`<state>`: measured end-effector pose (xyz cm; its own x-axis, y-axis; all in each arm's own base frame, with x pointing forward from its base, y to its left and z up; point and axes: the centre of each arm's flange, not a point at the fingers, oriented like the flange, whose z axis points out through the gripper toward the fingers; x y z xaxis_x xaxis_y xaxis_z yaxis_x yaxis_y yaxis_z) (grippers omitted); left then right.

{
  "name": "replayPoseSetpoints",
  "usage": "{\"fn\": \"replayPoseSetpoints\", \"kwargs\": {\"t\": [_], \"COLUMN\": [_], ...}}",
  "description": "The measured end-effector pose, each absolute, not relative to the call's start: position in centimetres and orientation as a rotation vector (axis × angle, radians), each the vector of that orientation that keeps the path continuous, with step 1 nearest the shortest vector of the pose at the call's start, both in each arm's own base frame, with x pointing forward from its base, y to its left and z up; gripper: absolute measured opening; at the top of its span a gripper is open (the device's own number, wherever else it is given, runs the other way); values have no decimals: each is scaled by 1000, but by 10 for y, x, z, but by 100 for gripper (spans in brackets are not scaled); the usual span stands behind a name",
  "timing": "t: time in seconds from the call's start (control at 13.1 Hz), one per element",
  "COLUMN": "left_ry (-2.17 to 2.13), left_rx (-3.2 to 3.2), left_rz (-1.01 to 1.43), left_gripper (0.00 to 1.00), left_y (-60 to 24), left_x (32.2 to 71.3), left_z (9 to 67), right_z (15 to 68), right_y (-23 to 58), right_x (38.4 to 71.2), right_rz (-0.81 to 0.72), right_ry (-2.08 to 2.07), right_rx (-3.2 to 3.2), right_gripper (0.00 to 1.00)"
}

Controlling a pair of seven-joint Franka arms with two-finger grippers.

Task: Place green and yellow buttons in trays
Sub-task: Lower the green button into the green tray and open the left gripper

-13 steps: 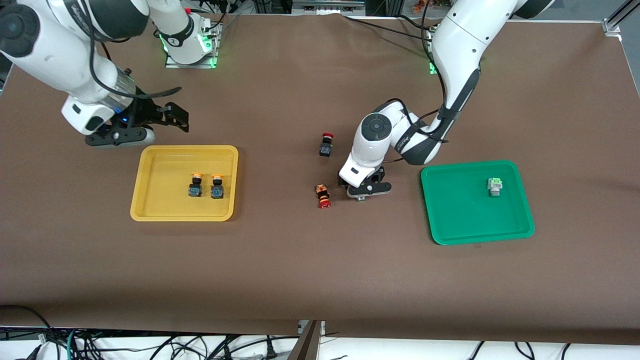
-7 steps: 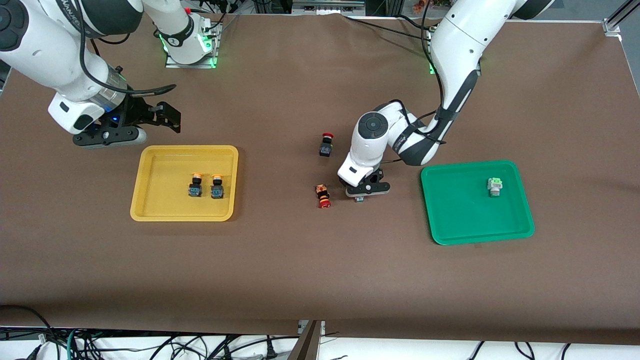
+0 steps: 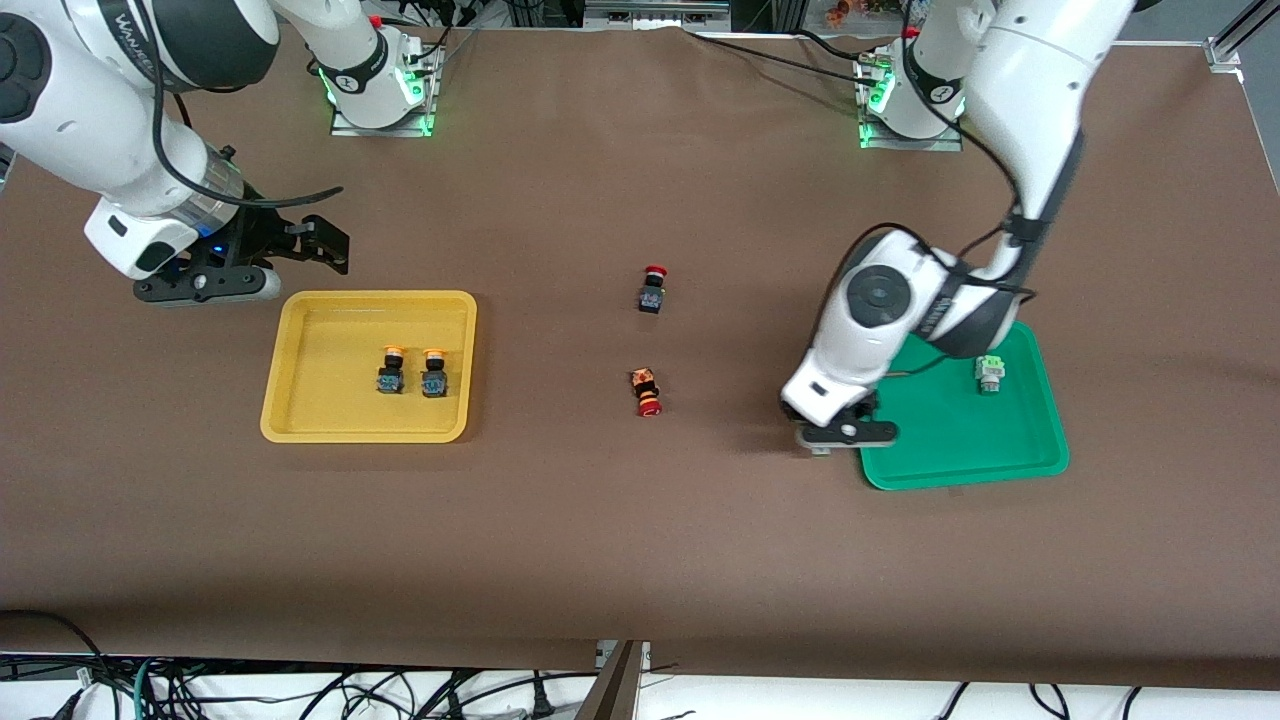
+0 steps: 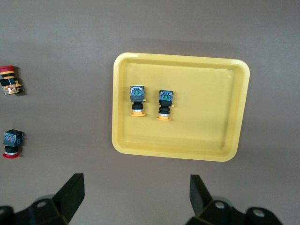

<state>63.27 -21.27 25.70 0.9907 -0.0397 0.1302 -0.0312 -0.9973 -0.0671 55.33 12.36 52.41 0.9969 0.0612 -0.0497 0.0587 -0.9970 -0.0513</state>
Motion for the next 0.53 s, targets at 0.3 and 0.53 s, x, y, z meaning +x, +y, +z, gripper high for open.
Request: {"fn": "replayPoseSetpoints", "kwargs": {"t": [0.3, 0.53], "left_ry": [164, 169], "left_rx": [-3052, -3052], "left_rz": [-31, 72], "left_gripper": [41, 41], "left_y": [-113, -72], "left_x": [618, 604], "left_z": [238, 215], "right_z": [528, 529], "right_y": [121, 122], "right_x": [555, 555], "right_rz": [67, 64], "right_ry": [-89, -91], "right_rx": [-3088, -3087], "right_gripper": [100, 100]}}
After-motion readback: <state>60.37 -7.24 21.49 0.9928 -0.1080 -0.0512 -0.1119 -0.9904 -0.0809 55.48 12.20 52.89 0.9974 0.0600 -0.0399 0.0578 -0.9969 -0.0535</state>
